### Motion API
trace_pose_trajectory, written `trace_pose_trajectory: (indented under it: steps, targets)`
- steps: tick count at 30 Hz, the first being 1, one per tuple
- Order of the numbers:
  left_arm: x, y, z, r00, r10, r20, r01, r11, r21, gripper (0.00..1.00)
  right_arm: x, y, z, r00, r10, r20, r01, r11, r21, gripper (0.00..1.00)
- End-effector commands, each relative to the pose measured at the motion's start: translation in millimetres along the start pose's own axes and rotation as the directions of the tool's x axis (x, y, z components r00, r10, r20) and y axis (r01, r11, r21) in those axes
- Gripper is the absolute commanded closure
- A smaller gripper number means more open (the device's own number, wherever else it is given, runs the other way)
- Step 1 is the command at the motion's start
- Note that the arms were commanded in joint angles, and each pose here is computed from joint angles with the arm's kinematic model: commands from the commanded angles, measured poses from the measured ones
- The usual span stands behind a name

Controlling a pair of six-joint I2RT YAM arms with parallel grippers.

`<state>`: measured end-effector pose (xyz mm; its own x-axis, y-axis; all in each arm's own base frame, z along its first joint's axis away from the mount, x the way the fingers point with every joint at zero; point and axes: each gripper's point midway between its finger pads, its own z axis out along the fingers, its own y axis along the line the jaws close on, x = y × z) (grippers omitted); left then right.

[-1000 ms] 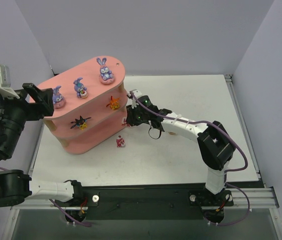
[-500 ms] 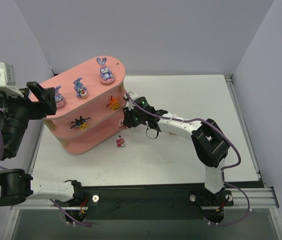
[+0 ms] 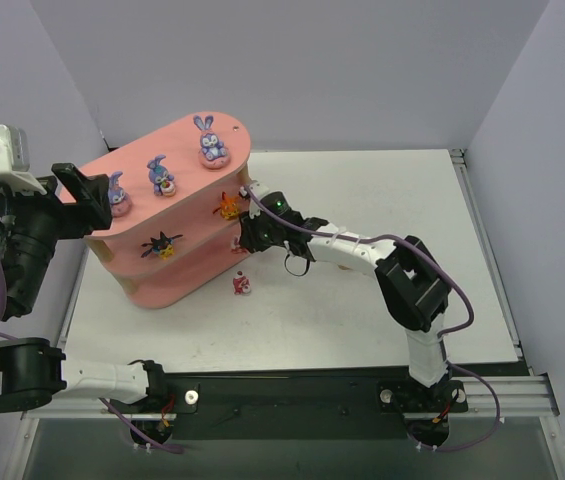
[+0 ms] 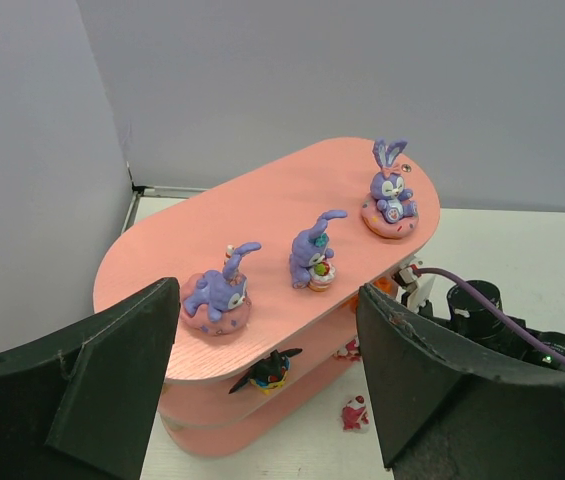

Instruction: Place and organize the plastic toys onto the shelf

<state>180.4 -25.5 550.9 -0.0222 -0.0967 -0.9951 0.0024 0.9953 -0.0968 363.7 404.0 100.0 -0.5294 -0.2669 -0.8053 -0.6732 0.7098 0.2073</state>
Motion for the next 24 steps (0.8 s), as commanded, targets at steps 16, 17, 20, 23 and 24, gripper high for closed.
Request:
trace_pose_trajectory:
  steps: [16, 17, 20, 23, 24]
  targets:
    - [-6.9, 8.7, -2.2, 0.999, -0.050, 0.016, 0.050, 0.999, -0.010, 0.19, -28.5, 13.6, 2.8, 0.990, -0.105, 0.094, 0.102, 0.994, 0.042, 0.53]
    - [-6.6, 8.4, -2.1, 0.999, -0.050, 0.015, 0.050, 0.999, -0.010, 0.19, -30.3, 13.5, 1.4, 0.990, -0.099, 0.099, 0.095, 0.994, 0.045, 0.53]
    - [-6.5, 9.4, -2.4, 0.998, -0.053, 0.015, 0.053, 0.999, -0.010, 0.19, -34.7, 13.3, -2.4, 0.989, -0.086, 0.119, 0.080, 0.995, 0.052, 0.52]
    - [-6.1, 9.7, -2.4, 0.998, -0.053, 0.015, 0.053, 0.999, -0.012, 0.19, -38.1, 10.2, -8.5, 0.987, -0.060, 0.147, 0.050, 0.996, 0.070, 0.51]
    - [-5.9, 10.0, -2.5, 0.998, -0.053, 0.015, 0.053, 0.999, -0.012, 0.19, -36.8, 9.8, -9.4, 0.988, -0.052, 0.149, 0.041, 0.996, 0.075, 0.51]
